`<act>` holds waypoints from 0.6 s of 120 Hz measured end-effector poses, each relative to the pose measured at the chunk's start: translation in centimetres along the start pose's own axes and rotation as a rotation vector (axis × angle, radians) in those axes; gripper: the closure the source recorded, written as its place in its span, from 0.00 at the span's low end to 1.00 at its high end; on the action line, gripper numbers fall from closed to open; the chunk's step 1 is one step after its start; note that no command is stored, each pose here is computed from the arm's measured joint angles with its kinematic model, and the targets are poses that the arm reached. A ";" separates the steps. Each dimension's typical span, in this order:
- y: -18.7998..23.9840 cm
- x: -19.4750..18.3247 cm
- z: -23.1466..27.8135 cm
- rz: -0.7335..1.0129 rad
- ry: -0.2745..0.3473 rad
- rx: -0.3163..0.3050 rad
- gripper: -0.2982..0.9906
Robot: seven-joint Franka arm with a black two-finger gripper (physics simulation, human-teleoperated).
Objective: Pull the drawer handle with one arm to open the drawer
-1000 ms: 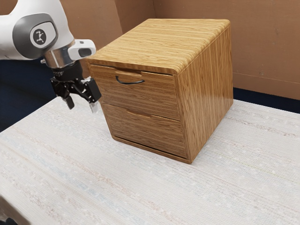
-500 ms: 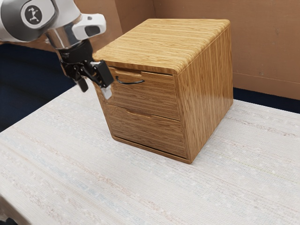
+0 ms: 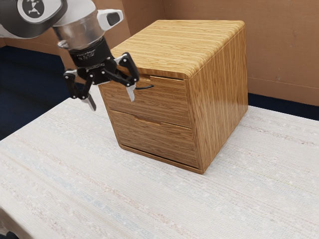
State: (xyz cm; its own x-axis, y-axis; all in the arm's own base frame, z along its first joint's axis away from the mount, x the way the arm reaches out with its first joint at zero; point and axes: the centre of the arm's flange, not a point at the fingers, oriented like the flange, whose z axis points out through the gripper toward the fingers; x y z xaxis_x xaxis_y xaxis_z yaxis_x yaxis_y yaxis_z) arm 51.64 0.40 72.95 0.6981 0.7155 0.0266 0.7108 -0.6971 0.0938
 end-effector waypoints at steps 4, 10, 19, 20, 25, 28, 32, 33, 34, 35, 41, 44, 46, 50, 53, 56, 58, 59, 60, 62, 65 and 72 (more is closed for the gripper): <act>-0.1 0.2 0.0 -0.050 -0.002 -0.006 0.23; -0.2 0.6 0.2 -0.119 -0.007 -0.015 0.23; 0.1 1.3 0.7 -0.209 -0.012 -0.025 0.23; 0.2 1.3 0.8 -0.218 -0.011 -0.026 0.23; 0.4 1.6 1.0 -0.261 -0.010 -0.034 0.23; 0.5 1.7 1.1 -0.285 -0.009 -0.038 0.23; 0.6 1.8 1.1 -0.315 -0.008 -0.044 0.23; 0.6 1.8 1.1 -0.323 -0.007 -0.045 0.23; 0.6 1.8 1.1 -0.330 -0.007 -0.047 0.23; 0.7 1.9 1.2 -0.337 -0.007 -0.047 0.23; 0.6 1.8 1.4 -0.378 -0.007 -0.053 0.23; 0.6 1.7 1.4 -0.396 -0.006 -0.057 0.23; 0.5 1.6 1.4 -0.408 -0.006 -0.058 0.23; 0.4 1.4 1.6 -0.432 -0.007 -0.060 0.23; 0.3 1.3 1.8 -0.450 -0.007 -0.061 0.23; 0.2 1.3 2.0 -0.468 -0.007 -0.063 0.23; 0.1 1.4 2.0 -0.480 -0.006 -0.066 0.23; 0.0 1.4 2.0 -0.486 -0.005 -0.068 0.23; 0.0 1.4 2.0 -0.492 -0.004 -0.069 0.23; -0.2 1.5 1.9 -0.505 -0.001 -0.074 0.23; -0.5 1.6 1.8 -0.524 0.002 -0.081 0.23; -1.3 2.3 1.7 -0.576 0.008 -0.092 0.23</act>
State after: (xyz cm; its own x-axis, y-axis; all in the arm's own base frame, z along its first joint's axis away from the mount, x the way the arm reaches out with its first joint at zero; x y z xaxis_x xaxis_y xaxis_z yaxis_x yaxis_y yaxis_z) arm 52.48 2.90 71.24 0.2002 0.9787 -0.0464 0.9652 -0.1888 0.1812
